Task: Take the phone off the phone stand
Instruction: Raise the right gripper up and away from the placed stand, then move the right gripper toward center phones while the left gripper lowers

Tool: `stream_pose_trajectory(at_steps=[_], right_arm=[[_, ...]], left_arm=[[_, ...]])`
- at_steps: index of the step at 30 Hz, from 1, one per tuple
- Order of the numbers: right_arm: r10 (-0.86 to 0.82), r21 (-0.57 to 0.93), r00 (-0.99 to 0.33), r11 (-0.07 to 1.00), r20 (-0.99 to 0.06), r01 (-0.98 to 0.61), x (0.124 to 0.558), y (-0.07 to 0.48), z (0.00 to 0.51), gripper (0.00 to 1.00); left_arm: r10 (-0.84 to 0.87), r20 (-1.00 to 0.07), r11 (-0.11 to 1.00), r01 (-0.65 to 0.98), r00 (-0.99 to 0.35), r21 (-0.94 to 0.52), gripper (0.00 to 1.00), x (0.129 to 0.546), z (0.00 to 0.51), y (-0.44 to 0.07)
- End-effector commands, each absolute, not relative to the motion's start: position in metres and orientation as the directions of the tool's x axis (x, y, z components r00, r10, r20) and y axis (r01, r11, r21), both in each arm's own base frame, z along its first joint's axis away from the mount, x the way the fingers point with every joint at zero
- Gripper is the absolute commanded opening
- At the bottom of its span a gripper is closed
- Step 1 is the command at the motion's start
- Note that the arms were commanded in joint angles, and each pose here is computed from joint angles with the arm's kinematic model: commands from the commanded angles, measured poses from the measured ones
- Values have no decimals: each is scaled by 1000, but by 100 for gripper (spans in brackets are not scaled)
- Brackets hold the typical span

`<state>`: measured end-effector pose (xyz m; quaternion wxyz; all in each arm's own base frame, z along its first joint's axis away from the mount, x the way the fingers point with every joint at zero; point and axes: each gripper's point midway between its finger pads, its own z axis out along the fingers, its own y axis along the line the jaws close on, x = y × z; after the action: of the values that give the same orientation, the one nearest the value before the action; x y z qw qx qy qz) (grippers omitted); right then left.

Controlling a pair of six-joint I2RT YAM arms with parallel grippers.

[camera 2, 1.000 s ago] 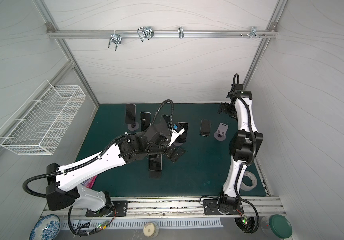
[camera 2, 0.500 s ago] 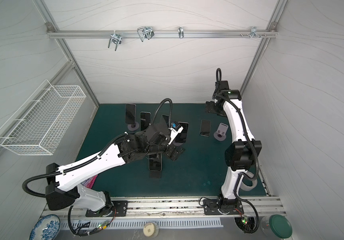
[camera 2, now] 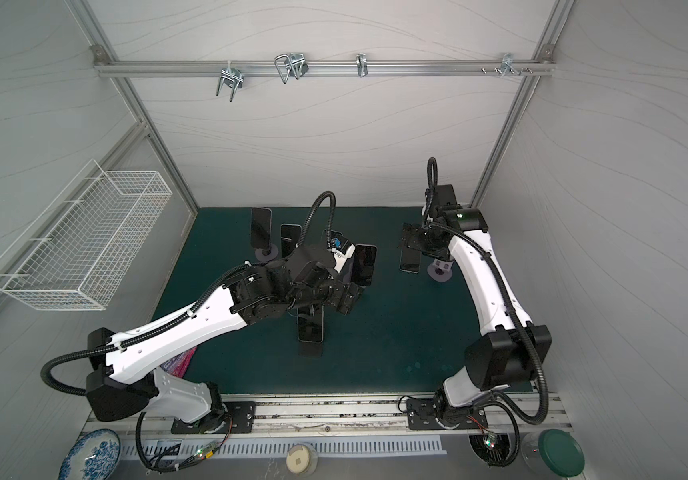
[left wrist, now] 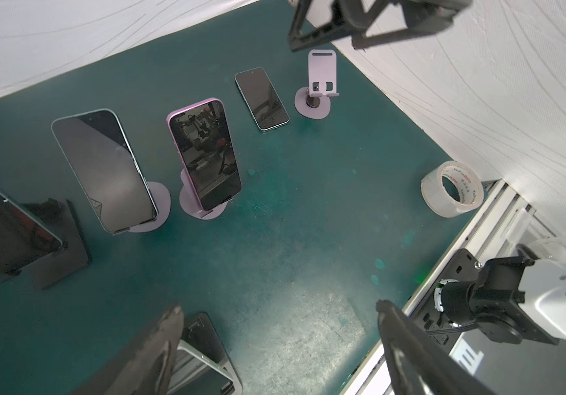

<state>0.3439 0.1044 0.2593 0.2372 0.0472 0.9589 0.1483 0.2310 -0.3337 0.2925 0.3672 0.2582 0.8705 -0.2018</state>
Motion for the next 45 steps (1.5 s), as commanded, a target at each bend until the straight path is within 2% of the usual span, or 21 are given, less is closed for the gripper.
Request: stream_pose_trajectory(at_steps=[1, 15, 26, 34, 45], right_arm=[[189, 382, -873, 924, -449, 4, 327, 119, 270, 93], [225, 462, -895, 887, -386, 24, 253, 138, 244, 89], [165, 432, -916, 902, -366, -10, 204, 164, 223, 88], [109, 407, -917, 911, -384, -62, 201, 185, 224, 88], [-9, 288, -846, 938, -532, -191, 213, 196, 237, 88]], left_arm=[[230, -751, 813, 546, -619, -202, 90, 231, 304, -322], [224, -711, 841, 501, -666, -204, 89, 218, 299, -295], [207, -691, 876, 446, -693, -185, 89, 204, 296, -257], [203, -735, 902, 416, -648, -118, 89, 197, 301, -215], [271, -749, 893, 448, -604, -38, 92, 192, 270, -196]])
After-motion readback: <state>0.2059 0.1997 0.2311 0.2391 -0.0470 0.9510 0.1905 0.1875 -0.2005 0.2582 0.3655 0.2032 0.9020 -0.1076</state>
